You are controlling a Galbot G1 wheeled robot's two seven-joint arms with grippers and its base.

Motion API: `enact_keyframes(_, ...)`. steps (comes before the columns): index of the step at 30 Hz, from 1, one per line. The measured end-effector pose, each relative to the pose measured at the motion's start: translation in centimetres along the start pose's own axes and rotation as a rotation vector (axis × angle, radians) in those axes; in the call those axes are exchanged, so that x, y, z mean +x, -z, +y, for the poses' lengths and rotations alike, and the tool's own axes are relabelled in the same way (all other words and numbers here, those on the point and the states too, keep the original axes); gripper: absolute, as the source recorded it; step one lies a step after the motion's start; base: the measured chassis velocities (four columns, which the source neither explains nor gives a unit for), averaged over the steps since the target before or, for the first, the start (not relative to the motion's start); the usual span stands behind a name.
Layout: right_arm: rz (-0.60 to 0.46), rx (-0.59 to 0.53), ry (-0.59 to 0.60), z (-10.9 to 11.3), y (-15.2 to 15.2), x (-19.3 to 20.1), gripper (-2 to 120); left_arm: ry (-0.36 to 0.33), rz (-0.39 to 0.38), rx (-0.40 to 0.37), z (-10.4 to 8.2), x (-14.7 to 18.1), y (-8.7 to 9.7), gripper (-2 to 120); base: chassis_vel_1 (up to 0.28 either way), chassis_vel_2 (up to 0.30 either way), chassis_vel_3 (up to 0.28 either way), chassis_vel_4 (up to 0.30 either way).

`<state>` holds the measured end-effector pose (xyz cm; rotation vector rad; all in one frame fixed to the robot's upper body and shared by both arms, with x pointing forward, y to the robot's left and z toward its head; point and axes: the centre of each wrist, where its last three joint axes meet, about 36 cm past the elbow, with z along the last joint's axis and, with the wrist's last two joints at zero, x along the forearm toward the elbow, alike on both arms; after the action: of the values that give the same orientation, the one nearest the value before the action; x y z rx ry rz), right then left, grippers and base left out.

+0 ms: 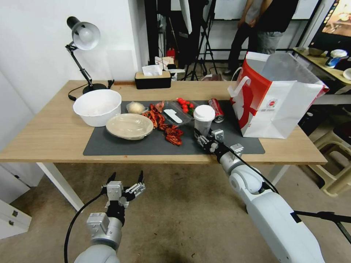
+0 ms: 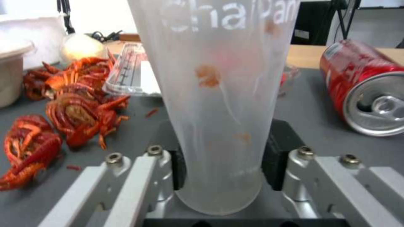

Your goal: Pick up the trash from the table and place it into the takeout bag.

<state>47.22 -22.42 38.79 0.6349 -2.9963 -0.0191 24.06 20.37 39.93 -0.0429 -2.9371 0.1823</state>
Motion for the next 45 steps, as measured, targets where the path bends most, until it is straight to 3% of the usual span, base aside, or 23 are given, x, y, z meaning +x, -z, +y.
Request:
enact_keyframes(7, -0.045, 0.000, -0.022, -1.5, 3.2, 0.9, 18, 0.000, -0.001, -0.002, 0.0, 0.0, 0.0, 100, 0.000, 0.000, 0.000, 0.000)
enact_keyframes(12, -0.084, -0.004, -0.044, -3.3, 7.7, 2.0, 7, 0.000, -0.004, -0.003, 0.0, 0.0, -0.1, 100, 0.000, 0.000, 0.000, 0.000)
enact_keyframes(23, -0.122, -0.011, -0.071, -5.2, 17.1, 3.6, 7, -0.001, -0.008, -0.008, 0.0, 0.0, -0.2, 100, 0.000, 0.000, 0.000, 0.000)
enact_keyframes(30, -0.151, -0.049, -0.150, -7.7, 23.5, 3.5, 7, 0.001, -0.009, -0.011, 0.0, 0.1, -0.2, 100, 0.000, 0.000, 0.000, 0.000)
enact_keyframes(38, -0.144, -0.030, -0.300, -11.1, 28.0, 3.9, 7, 0.002, -0.011, -0.010, 0.0, 0.0, -0.2, 100, 0.000, 0.000, 0.000, 0.000)
enact_keyframes(45, -0.089, -0.054, -0.437, -13.8, 30.0, 3.8, 7, -0.005, -0.005, -0.009, -0.2, -0.1, -0.5, 100, 0.000, 0.000, 0.000, 0.000)
